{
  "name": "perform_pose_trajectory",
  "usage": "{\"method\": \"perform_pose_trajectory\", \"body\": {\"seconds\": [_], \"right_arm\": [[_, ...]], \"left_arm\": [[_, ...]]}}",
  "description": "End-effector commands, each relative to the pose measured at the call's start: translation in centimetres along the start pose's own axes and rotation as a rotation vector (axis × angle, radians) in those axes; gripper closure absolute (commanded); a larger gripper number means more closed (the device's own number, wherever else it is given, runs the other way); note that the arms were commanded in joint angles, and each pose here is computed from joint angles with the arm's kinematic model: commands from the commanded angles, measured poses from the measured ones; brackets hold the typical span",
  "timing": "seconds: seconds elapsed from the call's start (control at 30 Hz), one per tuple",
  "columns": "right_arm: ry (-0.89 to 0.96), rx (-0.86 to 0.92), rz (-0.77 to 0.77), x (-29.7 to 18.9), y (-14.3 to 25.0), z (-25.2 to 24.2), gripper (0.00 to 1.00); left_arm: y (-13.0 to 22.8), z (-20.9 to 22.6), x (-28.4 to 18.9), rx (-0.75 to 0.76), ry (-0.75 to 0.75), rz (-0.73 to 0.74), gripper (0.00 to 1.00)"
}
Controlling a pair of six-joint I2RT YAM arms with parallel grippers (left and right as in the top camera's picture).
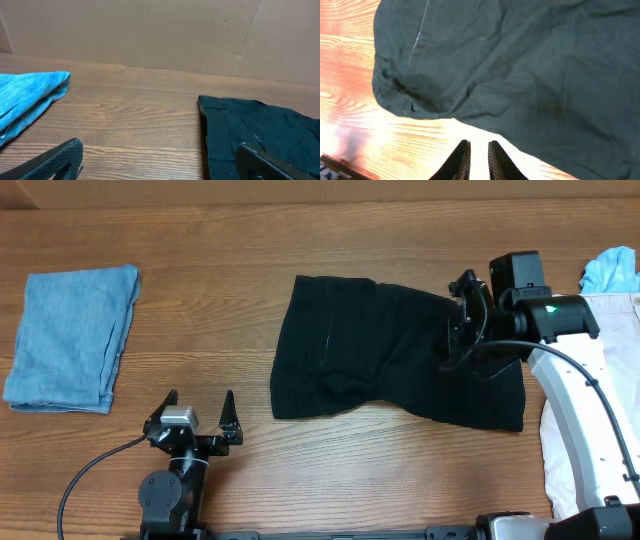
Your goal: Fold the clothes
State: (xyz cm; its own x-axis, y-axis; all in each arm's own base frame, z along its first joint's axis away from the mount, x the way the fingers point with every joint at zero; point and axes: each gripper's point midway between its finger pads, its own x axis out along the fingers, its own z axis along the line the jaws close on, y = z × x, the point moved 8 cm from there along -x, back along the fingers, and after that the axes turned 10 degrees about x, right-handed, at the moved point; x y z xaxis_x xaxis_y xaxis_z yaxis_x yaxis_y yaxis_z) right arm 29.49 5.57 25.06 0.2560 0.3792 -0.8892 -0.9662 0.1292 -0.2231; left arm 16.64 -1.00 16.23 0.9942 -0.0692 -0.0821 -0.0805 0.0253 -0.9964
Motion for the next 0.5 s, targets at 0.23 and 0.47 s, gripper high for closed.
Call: {"method": "perform_pose_trajectory", "body": {"seconds": [0.23, 0.47], "right_arm": [[0.002, -0.005, -0.031, -0.76, -0.24, 0.05, 0.74], [0.013, -0.005, -0.033, -0.76, -0.26, -0.04, 0.69]], "left_arm": [[0.05, 0.08, -0.03, 0.019, -0.008, -0.004, 0.0], [0.05, 0.08, -0.03, 0.019, -0.008, -0.004, 0.0]]}}
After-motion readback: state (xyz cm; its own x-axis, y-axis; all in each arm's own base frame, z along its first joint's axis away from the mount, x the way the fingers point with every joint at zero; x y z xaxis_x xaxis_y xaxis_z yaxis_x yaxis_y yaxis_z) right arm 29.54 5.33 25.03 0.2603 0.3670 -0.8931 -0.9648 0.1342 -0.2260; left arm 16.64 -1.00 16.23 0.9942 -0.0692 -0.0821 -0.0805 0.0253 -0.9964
